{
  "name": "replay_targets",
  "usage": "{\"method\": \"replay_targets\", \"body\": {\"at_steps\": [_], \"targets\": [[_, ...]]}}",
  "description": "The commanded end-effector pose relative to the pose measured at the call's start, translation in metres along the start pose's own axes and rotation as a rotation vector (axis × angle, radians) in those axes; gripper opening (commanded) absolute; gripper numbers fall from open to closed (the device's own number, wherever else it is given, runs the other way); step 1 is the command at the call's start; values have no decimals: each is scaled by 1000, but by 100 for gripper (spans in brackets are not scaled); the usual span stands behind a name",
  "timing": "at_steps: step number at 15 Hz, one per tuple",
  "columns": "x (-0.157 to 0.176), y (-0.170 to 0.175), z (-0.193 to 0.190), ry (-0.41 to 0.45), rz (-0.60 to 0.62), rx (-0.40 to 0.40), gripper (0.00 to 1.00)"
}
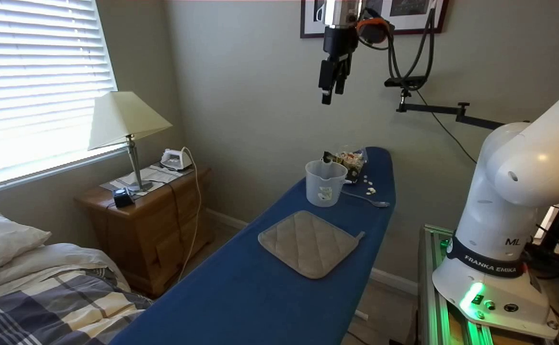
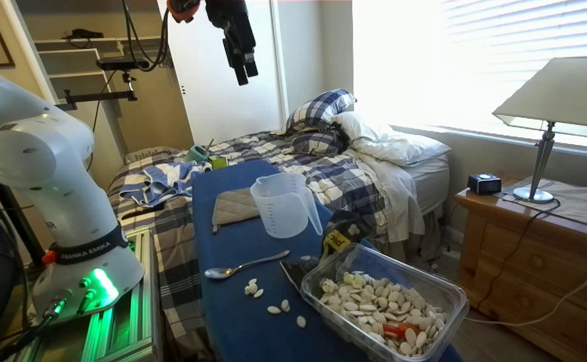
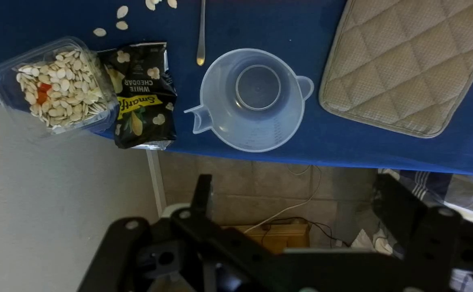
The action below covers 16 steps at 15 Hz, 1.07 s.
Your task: Put the grey item on the jar put the spoon on top of it
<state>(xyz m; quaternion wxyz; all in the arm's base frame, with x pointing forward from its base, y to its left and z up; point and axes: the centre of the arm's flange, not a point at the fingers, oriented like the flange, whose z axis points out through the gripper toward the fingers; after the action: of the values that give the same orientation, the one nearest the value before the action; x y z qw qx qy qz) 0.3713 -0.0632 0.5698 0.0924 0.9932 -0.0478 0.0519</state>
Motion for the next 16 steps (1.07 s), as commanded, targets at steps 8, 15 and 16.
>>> {"method": "replay_targets", "body": {"at_steps": [8, 15, 16], "targets": [[26, -105, 101, -57, -317, 184, 100], [63, -135, 181, -167, -432, 157, 100], [39, -135, 161, -128, -454, 185, 100]]}}
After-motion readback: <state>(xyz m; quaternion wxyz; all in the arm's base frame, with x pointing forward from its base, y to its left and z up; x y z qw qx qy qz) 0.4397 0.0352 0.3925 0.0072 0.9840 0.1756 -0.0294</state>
